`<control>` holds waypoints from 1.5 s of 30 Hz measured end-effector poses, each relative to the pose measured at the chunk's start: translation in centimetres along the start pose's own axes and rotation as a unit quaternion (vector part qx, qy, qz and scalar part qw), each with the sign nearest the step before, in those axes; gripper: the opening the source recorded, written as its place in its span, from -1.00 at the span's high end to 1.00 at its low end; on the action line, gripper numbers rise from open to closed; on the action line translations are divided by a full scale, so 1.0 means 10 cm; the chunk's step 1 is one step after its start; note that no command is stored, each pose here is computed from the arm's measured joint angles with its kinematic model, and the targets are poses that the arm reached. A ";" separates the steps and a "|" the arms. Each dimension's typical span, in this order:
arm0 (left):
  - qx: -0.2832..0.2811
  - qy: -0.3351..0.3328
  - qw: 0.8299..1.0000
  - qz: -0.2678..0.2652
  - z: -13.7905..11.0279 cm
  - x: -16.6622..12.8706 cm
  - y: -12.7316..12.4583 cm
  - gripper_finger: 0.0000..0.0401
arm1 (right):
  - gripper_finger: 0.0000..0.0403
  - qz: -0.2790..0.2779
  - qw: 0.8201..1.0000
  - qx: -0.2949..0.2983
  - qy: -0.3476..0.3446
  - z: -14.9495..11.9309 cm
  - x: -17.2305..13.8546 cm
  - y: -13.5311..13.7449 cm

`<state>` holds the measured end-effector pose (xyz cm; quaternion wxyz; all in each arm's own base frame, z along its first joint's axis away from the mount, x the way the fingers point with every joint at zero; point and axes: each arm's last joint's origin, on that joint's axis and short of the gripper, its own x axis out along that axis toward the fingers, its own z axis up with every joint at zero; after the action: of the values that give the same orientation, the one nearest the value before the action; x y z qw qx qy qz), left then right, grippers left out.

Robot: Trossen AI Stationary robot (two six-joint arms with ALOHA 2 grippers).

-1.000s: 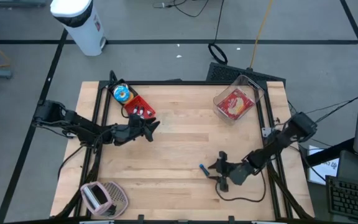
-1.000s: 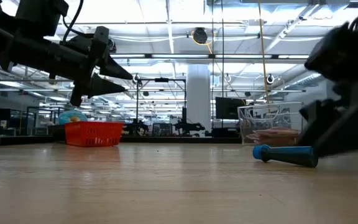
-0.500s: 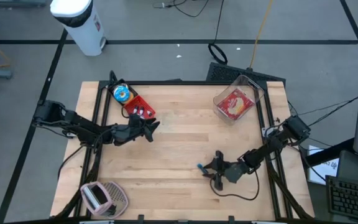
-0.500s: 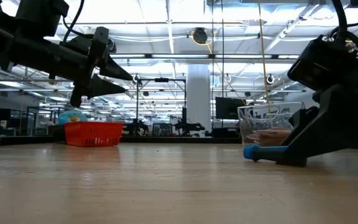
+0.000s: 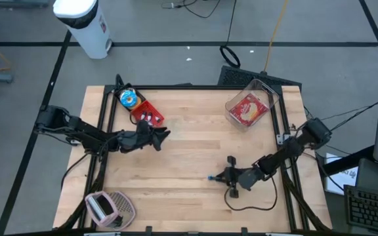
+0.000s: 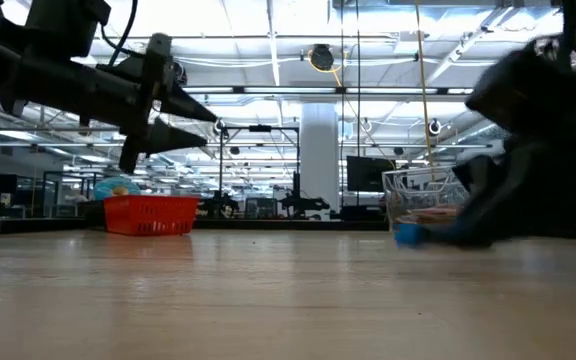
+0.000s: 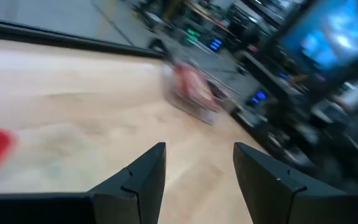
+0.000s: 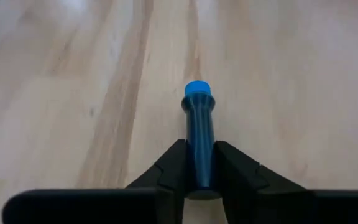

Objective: Pick & Place Food Item
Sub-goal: Put the blue food coloring bottle into the red bin

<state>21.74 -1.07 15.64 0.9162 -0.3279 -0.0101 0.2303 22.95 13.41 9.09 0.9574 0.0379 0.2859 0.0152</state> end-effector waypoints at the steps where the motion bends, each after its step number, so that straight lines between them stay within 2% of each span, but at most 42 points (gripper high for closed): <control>1: 0.004 0.009 1.000 -0.015 0.00 0.00 -0.03 0.07 | 0.70 -0.002 1.000 -0.010 -0.008 0.05 -0.02 -0.02; 5: 0.024 0.028 0.997 -0.067 0.01 0.02 -0.22 0.07 | 0.62 -0.051 0.996 -0.054 -0.040 0.24 -0.10 -0.12; 10: 0.036 0.074 0.992 -0.091 -0.01 0.17 -0.53 0.03 | 0.67 -0.103 0.986 -0.112 -0.074 0.44 -0.20 -0.25; 17: 0.018 0.126 0.991 -0.050 -0.08 0.59 -0.84 -0.22 | 0.66 -0.148 0.968 -0.170 -0.107 0.68 -0.26 -0.32; 24: 0.042 0.160 0.981 -0.103 -0.22 0.91 -1.08 -0.31 | 0.67 -0.185 0.953 -0.211 -0.111 0.80 -0.26 -0.33; 31: 0.042 0.163 0.980 -0.105 -0.32 1.12 -1.18 -0.32 | 0.66 -0.187 0.946 -0.220 -0.146 0.89 -0.28 -0.31; 39: 0.045 0.160 0.980 -0.114 -0.30 1.21 -1.23 -0.23 | 0.67 -0.187 0.944 -0.224 -0.153 0.91 -0.28 -0.31; 42: 0.043 0.157 0.980 -0.113 -0.28 1.23 -1.22 -0.11 | 0.66 -0.186 0.944 -0.224 -0.154 0.91 -0.28 -0.31; 45: 0.039 0.158 0.980 -0.112 -0.27 1.24 -1.20 0.11 | 0.67 -0.186 0.944 -0.223 -0.154 0.91 -0.28 -0.31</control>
<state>38.30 -5.52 19.15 0.9382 -0.3210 0.1073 0.0715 25.59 9.63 17.99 0.9593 -0.2292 0.1264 -0.1061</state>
